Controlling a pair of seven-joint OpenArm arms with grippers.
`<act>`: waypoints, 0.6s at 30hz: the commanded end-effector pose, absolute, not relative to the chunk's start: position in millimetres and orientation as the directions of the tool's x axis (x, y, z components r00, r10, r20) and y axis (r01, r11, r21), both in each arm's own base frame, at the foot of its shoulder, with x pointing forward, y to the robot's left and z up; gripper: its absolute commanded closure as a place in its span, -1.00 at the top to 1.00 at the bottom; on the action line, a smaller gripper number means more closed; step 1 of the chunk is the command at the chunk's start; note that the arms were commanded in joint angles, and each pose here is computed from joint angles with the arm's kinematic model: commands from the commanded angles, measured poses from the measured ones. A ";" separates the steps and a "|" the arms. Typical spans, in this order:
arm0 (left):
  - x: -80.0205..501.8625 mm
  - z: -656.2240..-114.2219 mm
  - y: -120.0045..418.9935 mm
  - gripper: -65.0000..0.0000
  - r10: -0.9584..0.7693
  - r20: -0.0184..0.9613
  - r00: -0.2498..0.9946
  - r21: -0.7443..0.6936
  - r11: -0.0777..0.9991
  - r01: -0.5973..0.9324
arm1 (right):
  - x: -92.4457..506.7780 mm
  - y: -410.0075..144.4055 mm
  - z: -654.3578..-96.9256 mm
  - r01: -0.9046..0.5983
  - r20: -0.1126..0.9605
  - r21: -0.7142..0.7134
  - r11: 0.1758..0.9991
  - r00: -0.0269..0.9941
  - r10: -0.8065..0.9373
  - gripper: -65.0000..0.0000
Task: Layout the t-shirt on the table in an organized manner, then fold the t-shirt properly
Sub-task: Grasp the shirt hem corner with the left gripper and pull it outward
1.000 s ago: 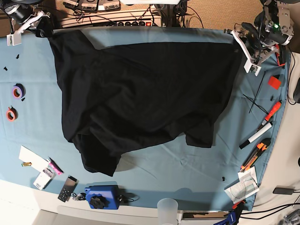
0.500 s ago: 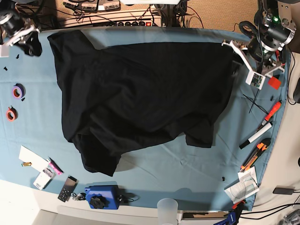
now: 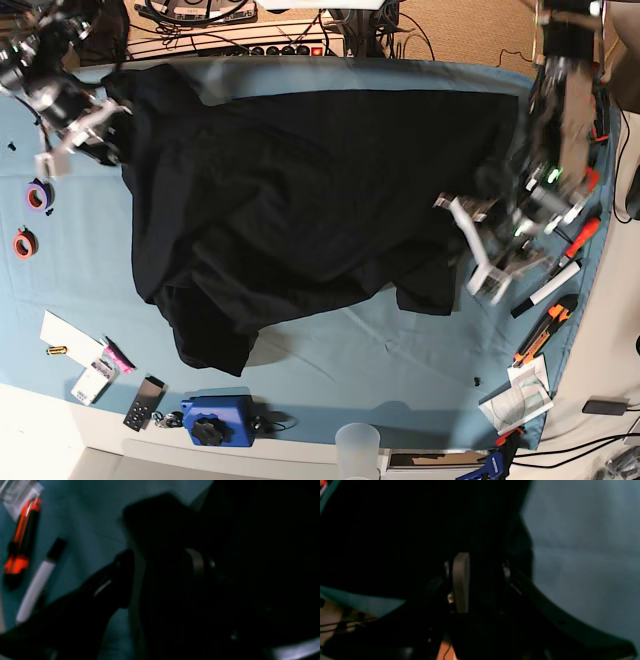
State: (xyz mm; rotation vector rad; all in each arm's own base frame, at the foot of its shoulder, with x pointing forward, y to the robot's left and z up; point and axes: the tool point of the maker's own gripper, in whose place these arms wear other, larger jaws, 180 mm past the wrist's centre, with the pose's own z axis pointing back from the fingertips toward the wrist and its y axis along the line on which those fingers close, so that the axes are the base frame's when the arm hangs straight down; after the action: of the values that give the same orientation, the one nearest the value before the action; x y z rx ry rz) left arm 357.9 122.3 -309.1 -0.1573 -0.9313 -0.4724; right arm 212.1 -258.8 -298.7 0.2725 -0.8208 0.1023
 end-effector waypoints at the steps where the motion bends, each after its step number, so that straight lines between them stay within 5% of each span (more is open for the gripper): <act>1: 375.9 -295.9 121.0 -0.02 -0.332 0.822 0.463 0.097 0.882 0.461 | 222.7 -255.8 -289.1 -0.223 0.760 0.175 0.959 0.650 0.013 -0.46; 9: 448.7 -328.0 119.4 -0.02 -0.356 0.746 0.563 0.087 0.890 0.447 | 246.8 -235.4 -301.9 -0.266 0.723 0.112 0.957 0.683 0.105 -0.47; 18: 455.4 -365.8 99.6 -0.02 -0.262 0.625 0.735 -0.152 0.883 0.444 | 249.0 -229.9 -303.9 -0.283 0.720 0.104 0.953 0.682 0.124 -0.47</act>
State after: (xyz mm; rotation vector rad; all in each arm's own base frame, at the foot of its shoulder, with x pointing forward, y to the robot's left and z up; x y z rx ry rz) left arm 439.5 102.4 -387.2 -0.2937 -0.5758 -0.3871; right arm 242.3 -227.9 -315.0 0.2263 -0.7452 0.2159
